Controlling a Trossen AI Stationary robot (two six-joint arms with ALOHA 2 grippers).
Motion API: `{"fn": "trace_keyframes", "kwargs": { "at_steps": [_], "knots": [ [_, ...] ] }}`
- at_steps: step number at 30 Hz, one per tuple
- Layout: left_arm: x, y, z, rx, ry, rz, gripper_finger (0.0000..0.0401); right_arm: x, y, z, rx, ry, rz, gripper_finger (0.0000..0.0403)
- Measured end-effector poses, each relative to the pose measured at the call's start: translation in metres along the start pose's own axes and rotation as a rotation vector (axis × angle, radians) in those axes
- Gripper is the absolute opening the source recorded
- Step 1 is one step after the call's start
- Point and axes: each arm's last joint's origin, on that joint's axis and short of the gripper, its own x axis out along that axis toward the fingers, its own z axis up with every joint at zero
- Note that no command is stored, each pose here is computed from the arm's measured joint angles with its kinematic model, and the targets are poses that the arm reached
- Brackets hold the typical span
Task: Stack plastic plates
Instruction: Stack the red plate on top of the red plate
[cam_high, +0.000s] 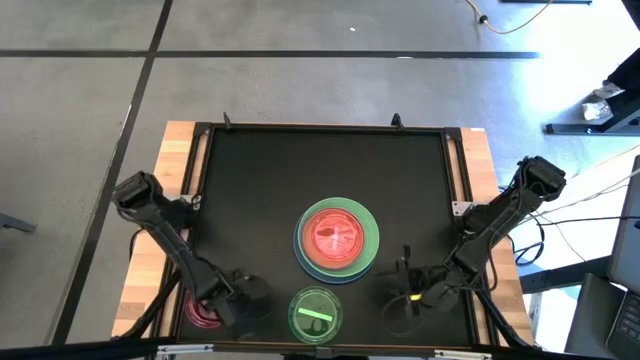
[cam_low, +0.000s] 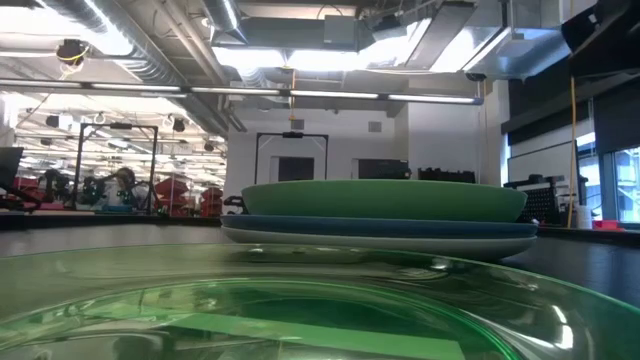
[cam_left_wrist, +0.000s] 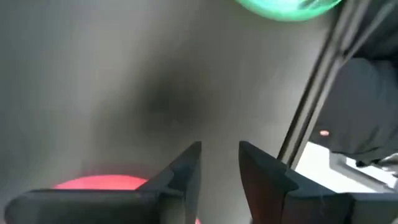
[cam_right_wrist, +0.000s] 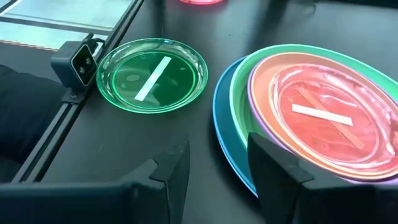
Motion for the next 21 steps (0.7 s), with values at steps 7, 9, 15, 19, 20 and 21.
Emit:
{"fn": "trace_keyframes", "kwargs": {
  "at_steps": [7,9,15,19,20,21],
  "knots": [
    [-0.003,0.013,-0.019,-0.281,0.113,0.172,0.0099,0.0,0.0,0.0,0.01,0.0,-0.001,0.0154],
    [-0.002,0.017,-0.02,-0.326,0.114,0.207,0.0099,0.0,0.0,0.0,0.009,0.0,-0.001,0.0154],
    [0.012,0.016,-0.022,-0.339,0.148,0.188,0.0099,0.0,-0.001,-0.002,-0.003,0.011,-0.018,0.0154],
    [0.026,0.016,-0.022,-0.341,0.181,0.215,0.0099,0.0,-0.001,-0.002,-0.003,0.008,-0.024,0.0154],
    [0.029,0.017,-0.022,-0.342,0.183,0.227,0.0099,0.0,-0.001,-0.002,-0.003,0.008,-0.024,0.0154],
    [0.032,0.017,-0.021,-0.346,0.19,0.235,0.0099,0.0,-0.001,-0.002,-0.003,0.008,-0.024,0.0154]
  ]
}}
